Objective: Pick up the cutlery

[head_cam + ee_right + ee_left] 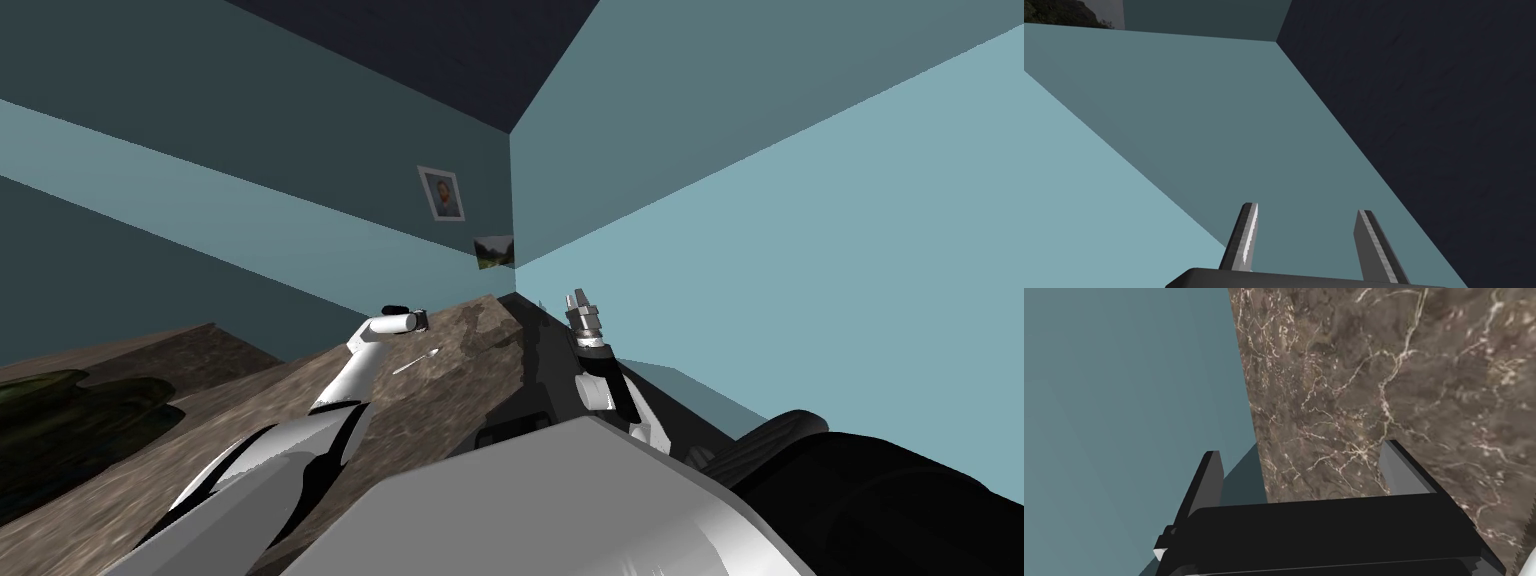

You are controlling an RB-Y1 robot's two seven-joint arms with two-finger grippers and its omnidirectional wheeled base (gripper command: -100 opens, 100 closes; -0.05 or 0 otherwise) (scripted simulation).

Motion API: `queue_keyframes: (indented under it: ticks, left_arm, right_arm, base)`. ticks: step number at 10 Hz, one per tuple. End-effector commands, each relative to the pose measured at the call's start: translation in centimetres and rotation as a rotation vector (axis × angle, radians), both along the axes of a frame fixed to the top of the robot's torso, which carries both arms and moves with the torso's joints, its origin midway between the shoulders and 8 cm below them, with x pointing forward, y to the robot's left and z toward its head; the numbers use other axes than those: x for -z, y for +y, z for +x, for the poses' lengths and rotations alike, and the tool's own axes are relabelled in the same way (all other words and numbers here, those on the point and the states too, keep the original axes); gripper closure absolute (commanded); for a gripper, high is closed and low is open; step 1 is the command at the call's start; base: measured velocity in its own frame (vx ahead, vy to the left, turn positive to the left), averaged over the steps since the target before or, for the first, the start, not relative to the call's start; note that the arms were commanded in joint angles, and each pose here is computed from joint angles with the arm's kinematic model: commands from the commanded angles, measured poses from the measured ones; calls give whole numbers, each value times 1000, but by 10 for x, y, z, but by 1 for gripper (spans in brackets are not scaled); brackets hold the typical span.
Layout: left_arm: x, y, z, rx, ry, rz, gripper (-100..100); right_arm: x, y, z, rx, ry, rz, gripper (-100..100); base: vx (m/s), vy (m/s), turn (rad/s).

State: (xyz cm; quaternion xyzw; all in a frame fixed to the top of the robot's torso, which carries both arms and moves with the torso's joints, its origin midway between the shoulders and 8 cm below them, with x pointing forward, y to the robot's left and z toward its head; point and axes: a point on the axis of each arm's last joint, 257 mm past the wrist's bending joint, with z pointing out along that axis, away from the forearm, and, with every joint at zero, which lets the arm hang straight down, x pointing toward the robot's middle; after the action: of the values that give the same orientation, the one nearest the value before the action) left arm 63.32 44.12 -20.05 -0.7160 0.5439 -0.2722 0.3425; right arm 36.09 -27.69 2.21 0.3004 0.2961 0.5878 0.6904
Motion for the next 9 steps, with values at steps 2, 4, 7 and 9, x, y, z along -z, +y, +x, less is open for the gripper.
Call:
queue_keyframes:
  ticks: [2, 4, 7, 9]
  left_arm:
    - [13, 1, -8, -24, 77, -41, -100]
    - [27, 7, -14, -40, 109, -49, -100]
    - [42, 5, -28, -76, 218, -118, -100]
    - [57, 5, -41, -101, 292, -157, -100]
  right_arm:
    - [0, 0, 0, 0, 0, 0, 0]
    - [0, 0, 0, 0, 0, 0, 0]
    - [0, 0, 0, 0, 0, 0, 0]
    - [0, 0, 0, 0, 0, 0, 0]
  base:
    - [0, 0, 0]
    - [3, 3, -6]
    - [7, 7, -7]
    - [10, 10, -4]
